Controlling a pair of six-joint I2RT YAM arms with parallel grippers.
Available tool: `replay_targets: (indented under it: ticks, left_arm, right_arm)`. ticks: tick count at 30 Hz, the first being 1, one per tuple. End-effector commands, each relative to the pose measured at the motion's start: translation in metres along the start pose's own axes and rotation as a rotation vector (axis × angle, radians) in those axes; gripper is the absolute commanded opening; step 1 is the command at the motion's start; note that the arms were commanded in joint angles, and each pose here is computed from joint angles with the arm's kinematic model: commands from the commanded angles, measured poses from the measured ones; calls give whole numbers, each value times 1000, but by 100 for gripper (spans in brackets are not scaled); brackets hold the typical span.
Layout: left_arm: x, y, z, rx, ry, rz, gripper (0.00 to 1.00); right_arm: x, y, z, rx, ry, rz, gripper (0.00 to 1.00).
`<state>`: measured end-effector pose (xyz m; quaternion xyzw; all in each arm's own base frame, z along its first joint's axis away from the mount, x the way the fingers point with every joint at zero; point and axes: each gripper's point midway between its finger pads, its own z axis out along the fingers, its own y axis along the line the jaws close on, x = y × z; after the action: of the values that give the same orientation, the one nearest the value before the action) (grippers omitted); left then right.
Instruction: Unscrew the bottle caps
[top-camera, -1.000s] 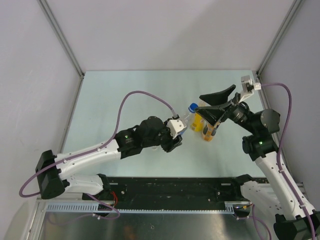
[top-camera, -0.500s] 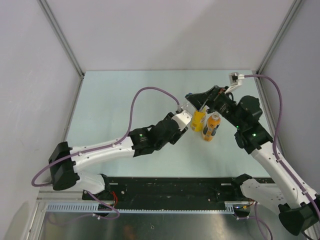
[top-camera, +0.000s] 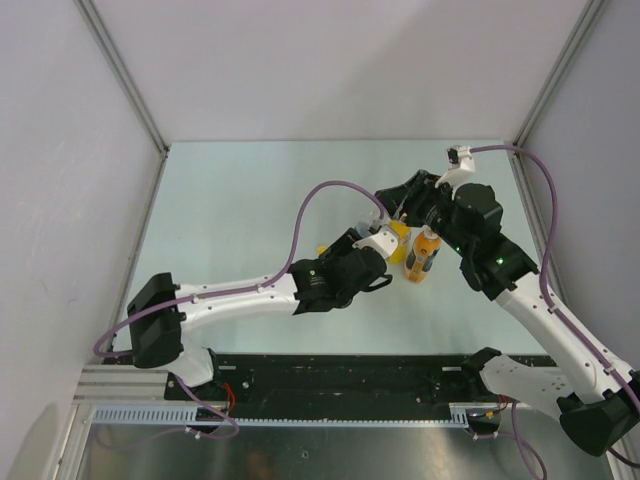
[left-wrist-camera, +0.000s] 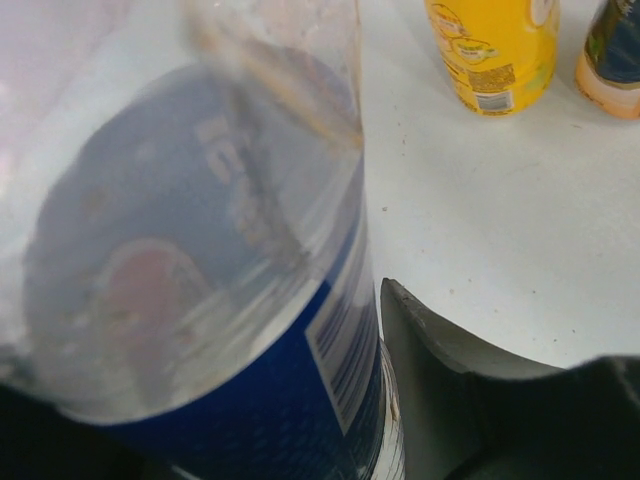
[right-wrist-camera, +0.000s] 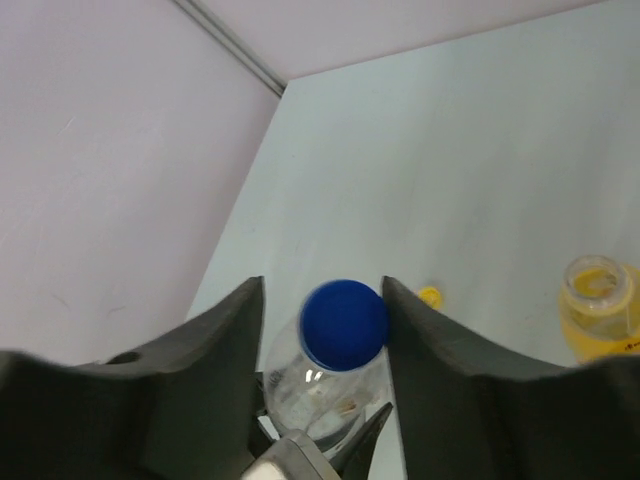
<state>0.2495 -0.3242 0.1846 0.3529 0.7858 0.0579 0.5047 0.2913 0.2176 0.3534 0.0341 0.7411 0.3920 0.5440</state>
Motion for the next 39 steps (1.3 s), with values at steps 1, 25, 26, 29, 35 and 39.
replay_targets:
  ticks: [1,25,26,29,35,39]
  left_arm:
    - [-19,10,-6,-41,-36,-15,22]
    - [-6,-32,-26,347,-70,47,21]
    - [-5,-38,-28,395,-77,58,21]
    - [-3,-53,-38,522,-104,79,21]
    - [-5,-70,-65,732,-181,93,22]
    - [-9,-75,-88,865,-247,85,23]
  right_arm:
    - [-18,22,-6,-61,-37,-3,46]
    - [-30,36,-27,-163,-73,-111,5]
    - [-32,35,-28,-165,-79,-109,5]
    - [-39,32,-34,-185,-90,-97,5]
    - [-54,28,-48,-215,-127,-79,4]
    - [-61,22,-55,-213,-148,-67,4]
